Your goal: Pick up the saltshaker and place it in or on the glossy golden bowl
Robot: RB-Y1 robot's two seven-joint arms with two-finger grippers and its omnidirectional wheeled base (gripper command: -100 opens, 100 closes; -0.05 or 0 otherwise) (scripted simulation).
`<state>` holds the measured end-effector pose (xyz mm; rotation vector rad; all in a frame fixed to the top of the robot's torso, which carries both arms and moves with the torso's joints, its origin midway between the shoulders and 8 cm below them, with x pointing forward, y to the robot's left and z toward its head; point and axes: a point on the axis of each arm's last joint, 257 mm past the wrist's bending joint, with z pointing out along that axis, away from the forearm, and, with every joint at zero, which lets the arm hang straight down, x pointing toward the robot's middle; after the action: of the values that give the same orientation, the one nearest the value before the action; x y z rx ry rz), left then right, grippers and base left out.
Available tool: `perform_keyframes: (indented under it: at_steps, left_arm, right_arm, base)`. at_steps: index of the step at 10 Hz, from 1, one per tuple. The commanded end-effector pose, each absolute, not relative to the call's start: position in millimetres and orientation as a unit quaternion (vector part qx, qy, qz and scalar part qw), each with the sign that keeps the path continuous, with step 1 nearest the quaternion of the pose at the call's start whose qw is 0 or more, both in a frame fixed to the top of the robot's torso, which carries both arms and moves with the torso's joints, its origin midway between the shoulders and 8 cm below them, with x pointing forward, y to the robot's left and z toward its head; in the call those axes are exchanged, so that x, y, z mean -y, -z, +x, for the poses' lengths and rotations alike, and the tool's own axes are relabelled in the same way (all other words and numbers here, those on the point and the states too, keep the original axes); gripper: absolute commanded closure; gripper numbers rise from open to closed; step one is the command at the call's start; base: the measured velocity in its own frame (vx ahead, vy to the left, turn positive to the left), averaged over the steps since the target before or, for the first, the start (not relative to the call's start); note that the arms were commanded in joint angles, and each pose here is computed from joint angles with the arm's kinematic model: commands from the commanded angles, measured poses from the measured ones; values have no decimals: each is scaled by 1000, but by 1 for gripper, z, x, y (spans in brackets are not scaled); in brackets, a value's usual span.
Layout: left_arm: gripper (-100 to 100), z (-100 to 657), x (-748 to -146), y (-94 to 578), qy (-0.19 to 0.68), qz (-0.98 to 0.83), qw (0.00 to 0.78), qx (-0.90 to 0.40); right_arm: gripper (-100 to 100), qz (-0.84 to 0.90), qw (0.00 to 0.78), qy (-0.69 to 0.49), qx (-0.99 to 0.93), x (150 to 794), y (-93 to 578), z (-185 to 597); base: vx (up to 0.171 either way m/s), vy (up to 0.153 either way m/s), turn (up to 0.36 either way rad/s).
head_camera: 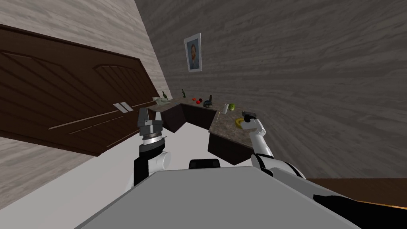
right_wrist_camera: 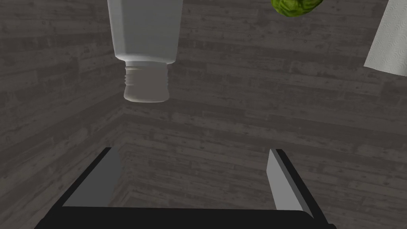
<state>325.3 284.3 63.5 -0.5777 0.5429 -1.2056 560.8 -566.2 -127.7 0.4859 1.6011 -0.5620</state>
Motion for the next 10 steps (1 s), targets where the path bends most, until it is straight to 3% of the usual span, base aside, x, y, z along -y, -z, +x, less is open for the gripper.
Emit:
perform_keyframes:
  at_steps: [1,4,5,10]
  left_arm:
    - [0,325,-284,-64,552,-264,751,-248]
    - [0,325,-284,-64,552,-264,751,-249]
    - [0,325,-284,-63,552,-264,751,-249]
    - [0,325,-284,-63,552,-264,751,-249]
  right_arm:
    - [-100,227,632,258,-695,592,116,555]
    - [-100,240,630,267,-689,617,103,549]
    - [0,241,629,268,-689,619,102,548]
    - [0,241,629,268,-689,619,102,548]
  base:
    - [-104,43,258]
    - [-92,41,183]
    - [-9,4,-8]
    - [0,0,0]
